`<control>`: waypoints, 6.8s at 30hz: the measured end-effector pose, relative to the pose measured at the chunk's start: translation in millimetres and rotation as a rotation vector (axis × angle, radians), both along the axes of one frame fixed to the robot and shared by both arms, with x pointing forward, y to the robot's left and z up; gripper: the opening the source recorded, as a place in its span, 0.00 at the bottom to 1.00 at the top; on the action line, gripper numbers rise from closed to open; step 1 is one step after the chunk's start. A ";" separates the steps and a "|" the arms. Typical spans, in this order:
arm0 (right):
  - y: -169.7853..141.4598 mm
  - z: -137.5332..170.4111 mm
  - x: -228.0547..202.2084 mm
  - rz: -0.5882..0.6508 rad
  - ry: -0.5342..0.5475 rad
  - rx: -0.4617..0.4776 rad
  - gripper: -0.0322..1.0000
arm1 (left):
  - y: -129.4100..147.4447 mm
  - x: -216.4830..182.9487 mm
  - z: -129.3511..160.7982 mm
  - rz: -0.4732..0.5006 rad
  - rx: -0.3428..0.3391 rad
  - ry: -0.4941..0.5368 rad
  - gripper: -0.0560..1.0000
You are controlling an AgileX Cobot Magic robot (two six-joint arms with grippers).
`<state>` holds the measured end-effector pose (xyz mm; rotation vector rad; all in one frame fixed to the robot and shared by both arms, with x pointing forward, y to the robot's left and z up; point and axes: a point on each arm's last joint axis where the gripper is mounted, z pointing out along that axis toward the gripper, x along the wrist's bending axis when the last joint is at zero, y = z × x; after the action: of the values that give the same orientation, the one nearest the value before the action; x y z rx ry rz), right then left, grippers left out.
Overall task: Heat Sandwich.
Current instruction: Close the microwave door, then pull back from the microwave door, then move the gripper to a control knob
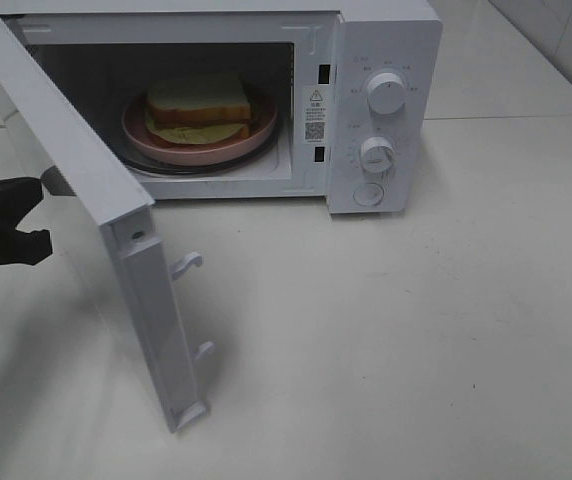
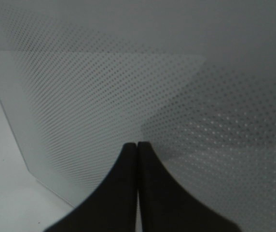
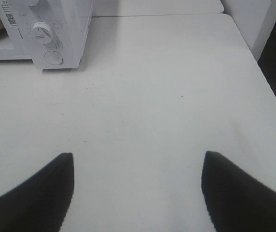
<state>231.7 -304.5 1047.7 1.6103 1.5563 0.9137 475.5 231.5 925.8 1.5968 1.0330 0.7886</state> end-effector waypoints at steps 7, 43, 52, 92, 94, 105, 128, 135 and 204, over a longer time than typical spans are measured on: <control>0.0 0.0 0.0 0.000 0.000 0.000 0.73 | -27.2 10.7 2.4 -0.049 -0.022 -0.033 0.05; 0.0 0.0 0.0 0.000 0.000 0.000 0.73 | -156.9 92.7 19.4 -0.114 -0.068 -0.122 0.05; 0.0 0.0 0.0 0.000 0.000 0.000 0.73 | -173.0 105.4 17.3 -0.114 -0.008 -0.111 0.05; 0.0 0.0 0.0 0.000 0.000 0.000 0.72 | -155.6 41.0 41.6 -0.189 0.125 0.325 0.82; 0.0 0.0 0.0 0.000 0.000 0.000 0.72 | -153.4 35.3 43.0 -0.204 0.149 0.382 0.92; 0.0 0.0 0.0 0.000 0.000 0.000 0.72 | -127.6 -3.4 65.9 -0.300 0.341 0.660 0.96; 0.0 0.0 0.0 0.000 0.000 0.000 0.68 | 17.8 -36.2 133.4 0.106 0.192 1.017 0.96; 0.0 0.0 0.0 0.000 0.000 0.000 0.68 | 39.3 -63.7 152.4 0.176 0.173 1.007 0.96; 0.1 0.0 0.0 0.001 0.000 0.001 0.68 | 62.7 -245.8 129.7 0.276 0.034 0.213 0.96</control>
<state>231.7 -304.4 1047.7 1.6105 1.5567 0.9147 229.7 294.2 1055.5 1.6122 1.4225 0.8355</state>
